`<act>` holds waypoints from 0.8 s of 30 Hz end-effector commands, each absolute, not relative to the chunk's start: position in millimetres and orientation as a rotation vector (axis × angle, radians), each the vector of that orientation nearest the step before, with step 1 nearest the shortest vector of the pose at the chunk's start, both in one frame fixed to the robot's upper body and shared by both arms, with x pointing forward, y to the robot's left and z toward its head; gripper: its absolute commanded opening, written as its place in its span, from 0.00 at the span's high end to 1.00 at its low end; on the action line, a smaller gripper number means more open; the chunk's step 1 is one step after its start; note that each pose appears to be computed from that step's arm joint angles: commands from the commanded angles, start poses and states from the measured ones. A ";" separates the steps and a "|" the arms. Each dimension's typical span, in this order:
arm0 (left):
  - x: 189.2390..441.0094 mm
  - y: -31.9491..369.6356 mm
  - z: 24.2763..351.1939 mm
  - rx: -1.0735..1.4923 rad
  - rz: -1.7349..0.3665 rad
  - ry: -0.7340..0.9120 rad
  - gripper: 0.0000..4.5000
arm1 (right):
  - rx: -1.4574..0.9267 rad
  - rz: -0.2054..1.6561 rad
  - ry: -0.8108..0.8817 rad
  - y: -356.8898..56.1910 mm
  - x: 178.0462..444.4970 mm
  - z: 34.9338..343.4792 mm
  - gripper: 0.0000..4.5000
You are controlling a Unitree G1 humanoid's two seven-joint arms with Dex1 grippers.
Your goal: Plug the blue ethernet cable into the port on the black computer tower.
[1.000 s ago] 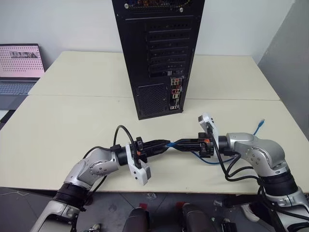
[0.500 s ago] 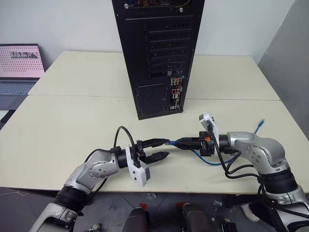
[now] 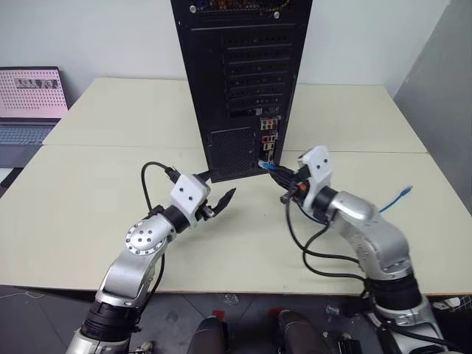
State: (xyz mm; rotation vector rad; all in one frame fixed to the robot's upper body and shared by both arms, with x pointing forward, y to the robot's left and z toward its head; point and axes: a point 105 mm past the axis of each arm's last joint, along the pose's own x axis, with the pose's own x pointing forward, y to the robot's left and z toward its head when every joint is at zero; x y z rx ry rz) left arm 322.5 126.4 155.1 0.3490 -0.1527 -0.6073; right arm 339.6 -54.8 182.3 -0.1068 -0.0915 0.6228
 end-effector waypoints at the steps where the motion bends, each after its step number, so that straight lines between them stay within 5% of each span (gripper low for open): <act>1: 324.1 123.4 185.6 0.325 -0.564 -0.233 0.26 | -0.107 0.470 -0.191 -54.5 347.4 200.3 1.00; 24: 325.6 117.8 203.9 0.252 -0.541 -0.295 0.26 | 0.019 0.325 -0.192 -35.4 370.8 205.8 1.00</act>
